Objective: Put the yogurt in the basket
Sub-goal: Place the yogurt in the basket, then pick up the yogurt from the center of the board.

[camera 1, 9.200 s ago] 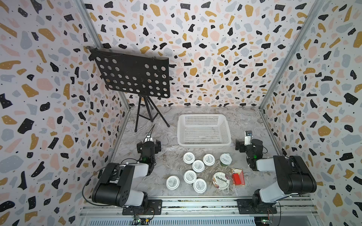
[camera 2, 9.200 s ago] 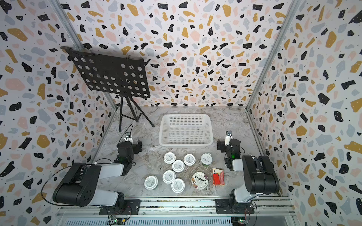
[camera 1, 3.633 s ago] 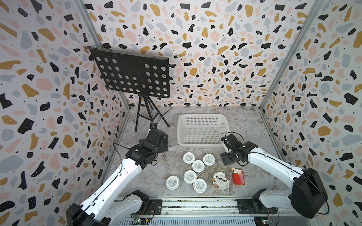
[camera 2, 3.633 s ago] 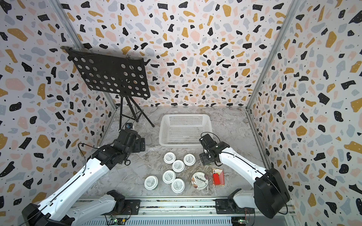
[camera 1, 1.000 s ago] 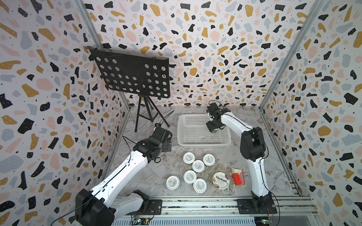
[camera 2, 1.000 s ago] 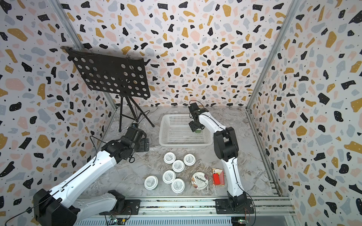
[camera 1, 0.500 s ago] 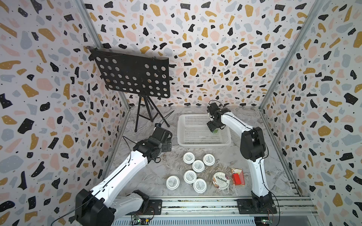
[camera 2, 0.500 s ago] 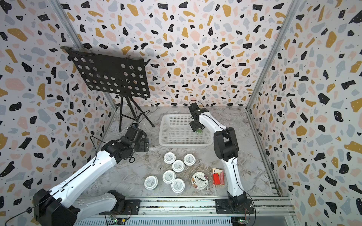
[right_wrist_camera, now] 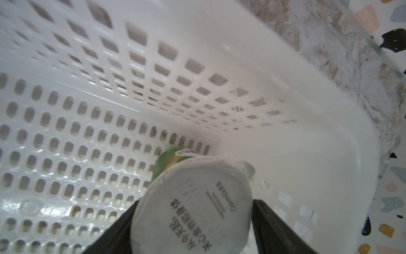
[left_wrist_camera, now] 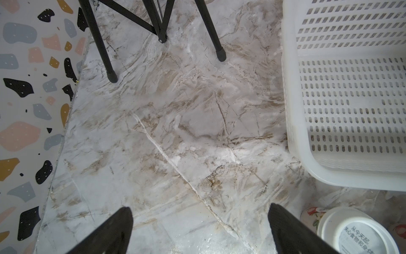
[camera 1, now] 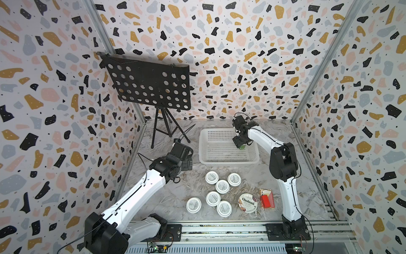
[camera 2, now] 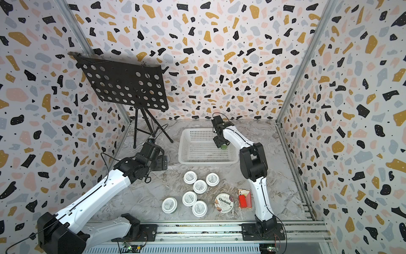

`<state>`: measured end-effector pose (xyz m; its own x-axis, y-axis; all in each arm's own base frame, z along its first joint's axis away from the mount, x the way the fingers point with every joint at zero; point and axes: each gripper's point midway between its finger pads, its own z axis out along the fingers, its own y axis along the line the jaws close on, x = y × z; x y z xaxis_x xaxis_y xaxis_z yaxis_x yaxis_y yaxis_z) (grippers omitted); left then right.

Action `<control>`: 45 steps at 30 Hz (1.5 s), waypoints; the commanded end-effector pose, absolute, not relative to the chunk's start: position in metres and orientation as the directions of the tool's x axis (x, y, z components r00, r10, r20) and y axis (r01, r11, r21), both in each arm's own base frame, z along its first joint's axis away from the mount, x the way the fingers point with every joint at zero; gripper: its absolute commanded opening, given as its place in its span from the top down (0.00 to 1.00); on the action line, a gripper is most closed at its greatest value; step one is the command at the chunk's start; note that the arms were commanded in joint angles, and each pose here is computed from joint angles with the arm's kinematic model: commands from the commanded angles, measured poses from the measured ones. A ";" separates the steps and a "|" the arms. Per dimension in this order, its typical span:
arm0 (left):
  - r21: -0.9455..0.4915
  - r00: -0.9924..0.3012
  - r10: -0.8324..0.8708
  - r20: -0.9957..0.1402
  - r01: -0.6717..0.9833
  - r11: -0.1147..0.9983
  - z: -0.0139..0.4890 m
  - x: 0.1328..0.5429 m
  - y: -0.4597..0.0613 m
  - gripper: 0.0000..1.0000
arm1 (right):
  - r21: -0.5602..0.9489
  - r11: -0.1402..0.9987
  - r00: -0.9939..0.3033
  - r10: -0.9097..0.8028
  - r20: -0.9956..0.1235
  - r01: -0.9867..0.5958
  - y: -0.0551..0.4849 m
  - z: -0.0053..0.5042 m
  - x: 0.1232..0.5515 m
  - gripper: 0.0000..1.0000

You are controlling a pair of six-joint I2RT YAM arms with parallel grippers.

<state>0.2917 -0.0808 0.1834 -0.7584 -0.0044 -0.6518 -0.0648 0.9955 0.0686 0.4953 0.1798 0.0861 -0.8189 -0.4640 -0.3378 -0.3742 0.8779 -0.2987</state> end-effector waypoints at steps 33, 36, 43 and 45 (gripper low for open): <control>-0.140 -0.764 0.017 -0.646 0.140 0.980 0.205 0.282 -0.127 0.13 | 0.039 0.929 -0.815 -0.302 -0.495 -0.367 0.153 0.200 0.272 0.23; -0.167 -0.766 0.029 -0.642 0.177 0.970 0.206 0.276 -0.135 0.16 | 0.077 0.926 -0.833 -0.294 -0.468 -0.370 0.146 0.184 0.221 0.27; -0.189 -0.777 0.037 -0.628 0.199 0.962 0.201 0.270 -0.141 0.17 | 0.099 0.915 -0.862 -0.326 -0.389 -0.391 0.138 0.149 0.144 0.45; -0.188 -0.777 0.038 -0.628 0.199 0.962 0.201 0.270 -0.141 0.17 | 0.060 0.900 -0.836 -0.373 -0.402 -0.431 0.143 0.150 0.133 0.46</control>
<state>0.2702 -0.1345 0.1955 -0.7916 0.0263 -0.6105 0.1641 0.9715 -0.1710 0.1463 0.1486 0.1495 -0.8207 -0.3949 -0.4130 -0.4678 0.8794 0.0886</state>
